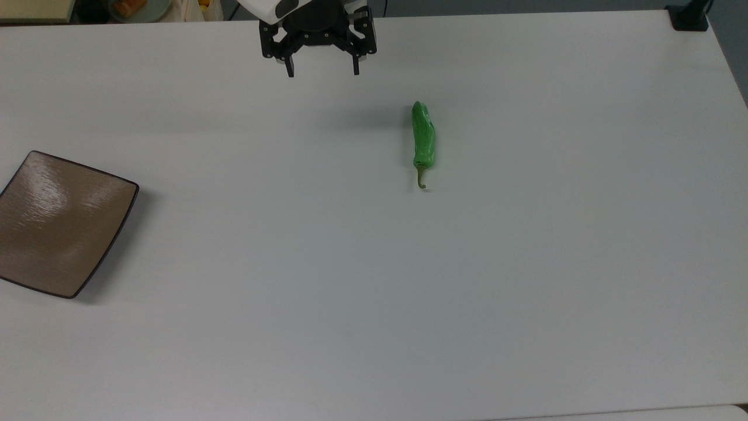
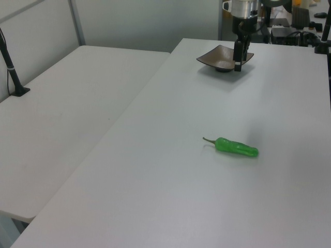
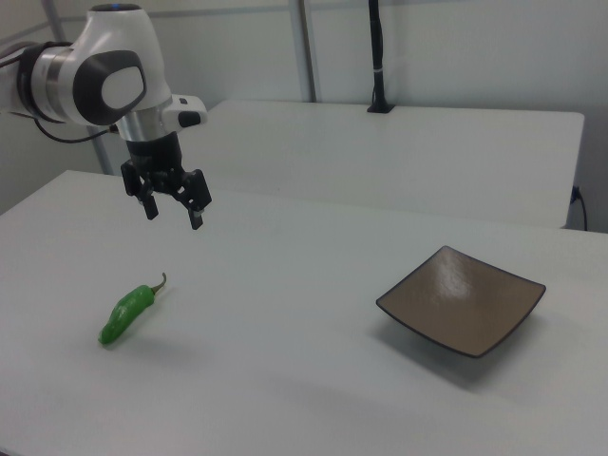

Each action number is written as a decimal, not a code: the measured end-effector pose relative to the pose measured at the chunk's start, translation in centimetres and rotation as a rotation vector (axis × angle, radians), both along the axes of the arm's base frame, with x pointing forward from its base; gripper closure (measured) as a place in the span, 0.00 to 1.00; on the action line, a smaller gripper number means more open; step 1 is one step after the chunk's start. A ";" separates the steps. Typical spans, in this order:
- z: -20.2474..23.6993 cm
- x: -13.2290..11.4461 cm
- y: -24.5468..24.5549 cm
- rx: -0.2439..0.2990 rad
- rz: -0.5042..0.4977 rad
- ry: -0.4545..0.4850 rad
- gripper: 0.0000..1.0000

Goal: Chili peppers are placed on a ceramic plate

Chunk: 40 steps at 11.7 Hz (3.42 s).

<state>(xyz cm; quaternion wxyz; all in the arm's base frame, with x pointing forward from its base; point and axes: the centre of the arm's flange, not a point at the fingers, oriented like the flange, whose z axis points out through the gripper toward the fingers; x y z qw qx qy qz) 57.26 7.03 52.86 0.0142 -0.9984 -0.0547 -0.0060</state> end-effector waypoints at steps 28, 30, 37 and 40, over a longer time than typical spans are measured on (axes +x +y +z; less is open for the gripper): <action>-15.5 -2.0 14.8 0.036 0.071 0.006 0.00; -18.0 -2.0 15.2 0.034 0.076 0.032 0.00; -21.6 -2.5 16.3 0.028 0.095 0.080 0.06; -21.9 -2.5 16.4 0.030 0.085 0.077 0.30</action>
